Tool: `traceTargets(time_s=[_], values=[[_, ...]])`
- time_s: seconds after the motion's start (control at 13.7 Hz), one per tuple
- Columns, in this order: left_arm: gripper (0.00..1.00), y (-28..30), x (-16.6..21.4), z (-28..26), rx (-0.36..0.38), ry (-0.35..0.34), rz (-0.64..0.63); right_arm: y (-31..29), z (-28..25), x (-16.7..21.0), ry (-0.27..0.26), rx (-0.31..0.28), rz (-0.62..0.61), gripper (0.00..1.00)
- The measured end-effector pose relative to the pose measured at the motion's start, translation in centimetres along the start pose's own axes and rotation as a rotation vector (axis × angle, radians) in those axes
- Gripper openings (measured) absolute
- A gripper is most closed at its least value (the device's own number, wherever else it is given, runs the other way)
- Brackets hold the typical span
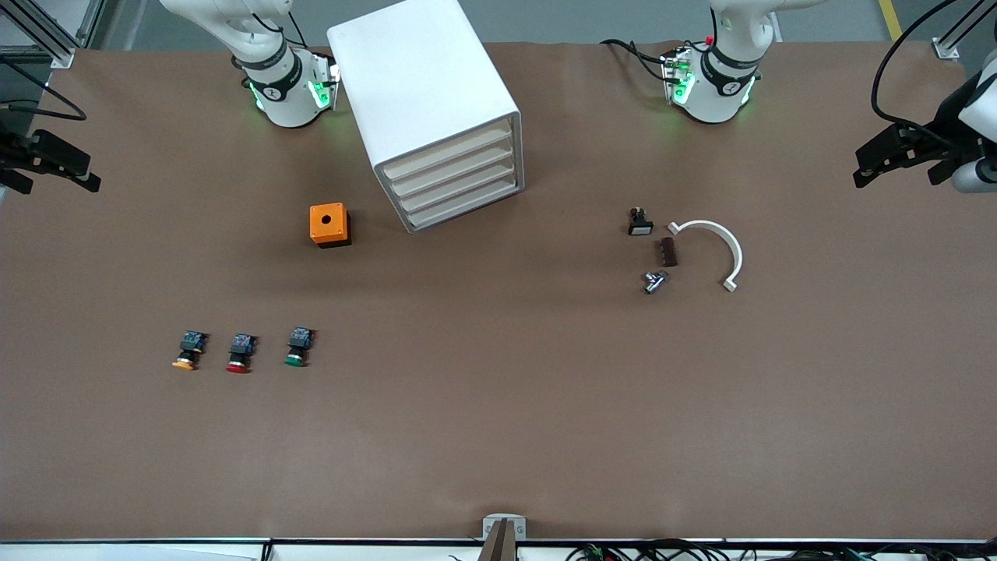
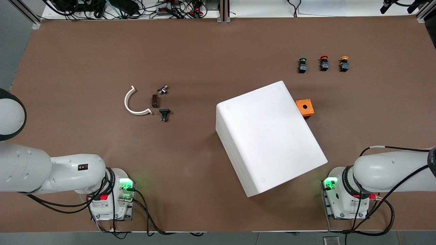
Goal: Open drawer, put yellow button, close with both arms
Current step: 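Move the left gripper toward the white drawer cabinet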
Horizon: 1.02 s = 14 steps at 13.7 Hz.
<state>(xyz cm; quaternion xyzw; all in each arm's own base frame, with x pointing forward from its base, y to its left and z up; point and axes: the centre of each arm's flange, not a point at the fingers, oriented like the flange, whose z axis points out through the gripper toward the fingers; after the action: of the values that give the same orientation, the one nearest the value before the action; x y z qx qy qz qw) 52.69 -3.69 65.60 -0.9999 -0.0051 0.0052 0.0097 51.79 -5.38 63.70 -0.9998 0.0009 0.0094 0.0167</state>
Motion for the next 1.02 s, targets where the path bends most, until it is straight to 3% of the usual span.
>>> traceTargets(time_s=[0.44, 0.73, 1.02], values=[[1.0, -0.8, -0.1, -0.1, 0.007, -0.013, -0.013, 0.0, -0.1, 0.1, 0.007, 0.0, 0.034, 1.0], [1.0, -1.2, 1.6, 4.2, 0.007, -0.124, -0.05, -1.0, -0.1, 0.2, 0.014, -0.002, 0.061, 1.0], [1.0, 0.7, 4.4, 9.6, 0.024, -0.202, -0.272, -1.2, -0.2, 0.3, 0.021, -0.003, 0.065, 1.0]])
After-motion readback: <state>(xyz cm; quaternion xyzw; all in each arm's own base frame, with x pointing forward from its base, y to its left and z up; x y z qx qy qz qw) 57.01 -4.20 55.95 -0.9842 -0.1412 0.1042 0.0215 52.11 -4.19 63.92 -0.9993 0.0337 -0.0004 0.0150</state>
